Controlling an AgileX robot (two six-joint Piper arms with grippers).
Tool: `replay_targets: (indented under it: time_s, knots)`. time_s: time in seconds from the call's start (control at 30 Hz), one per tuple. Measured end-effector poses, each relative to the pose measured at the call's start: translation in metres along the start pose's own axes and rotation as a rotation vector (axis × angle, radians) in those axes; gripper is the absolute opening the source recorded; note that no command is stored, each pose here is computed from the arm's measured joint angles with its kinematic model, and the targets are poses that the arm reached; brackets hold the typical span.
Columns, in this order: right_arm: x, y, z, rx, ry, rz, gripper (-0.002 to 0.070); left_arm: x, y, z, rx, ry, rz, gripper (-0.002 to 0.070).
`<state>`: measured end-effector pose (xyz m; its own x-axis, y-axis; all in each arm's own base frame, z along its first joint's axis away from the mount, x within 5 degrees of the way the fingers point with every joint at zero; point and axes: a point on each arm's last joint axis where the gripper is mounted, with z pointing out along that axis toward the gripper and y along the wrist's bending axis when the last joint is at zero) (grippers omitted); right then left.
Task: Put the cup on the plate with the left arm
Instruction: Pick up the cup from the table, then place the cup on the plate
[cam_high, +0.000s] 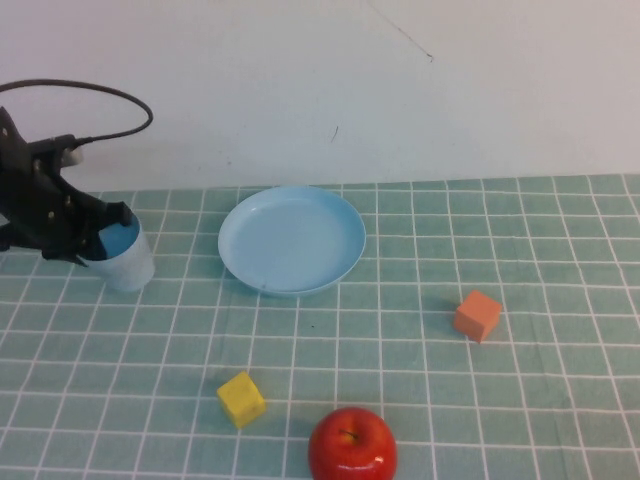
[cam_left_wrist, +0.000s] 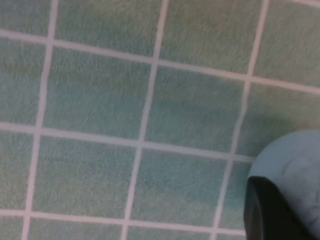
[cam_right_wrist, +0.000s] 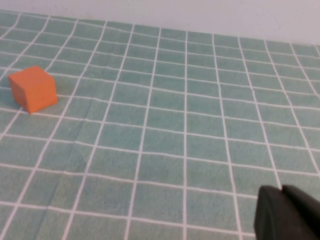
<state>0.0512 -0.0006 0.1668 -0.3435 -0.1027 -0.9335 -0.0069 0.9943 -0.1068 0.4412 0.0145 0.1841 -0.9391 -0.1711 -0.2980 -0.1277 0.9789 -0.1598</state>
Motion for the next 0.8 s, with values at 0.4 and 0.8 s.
replay_targets:
  time_s: [0.4, 0.8]
  knots:
    - [0.000, 0.000, 0.000, 0.000, 0.000, 0.000, -0.0002, -0.038, -0.121, -0.073, 0.232, -0.220, 0.238, 0.0028]
    - [0.000, 0.000, 0.000, 0.000, 0.000, 0.000, -0.0002, -0.009, -0.216, 0.006, 0.169, -0.071, 0.452, 0.0028]
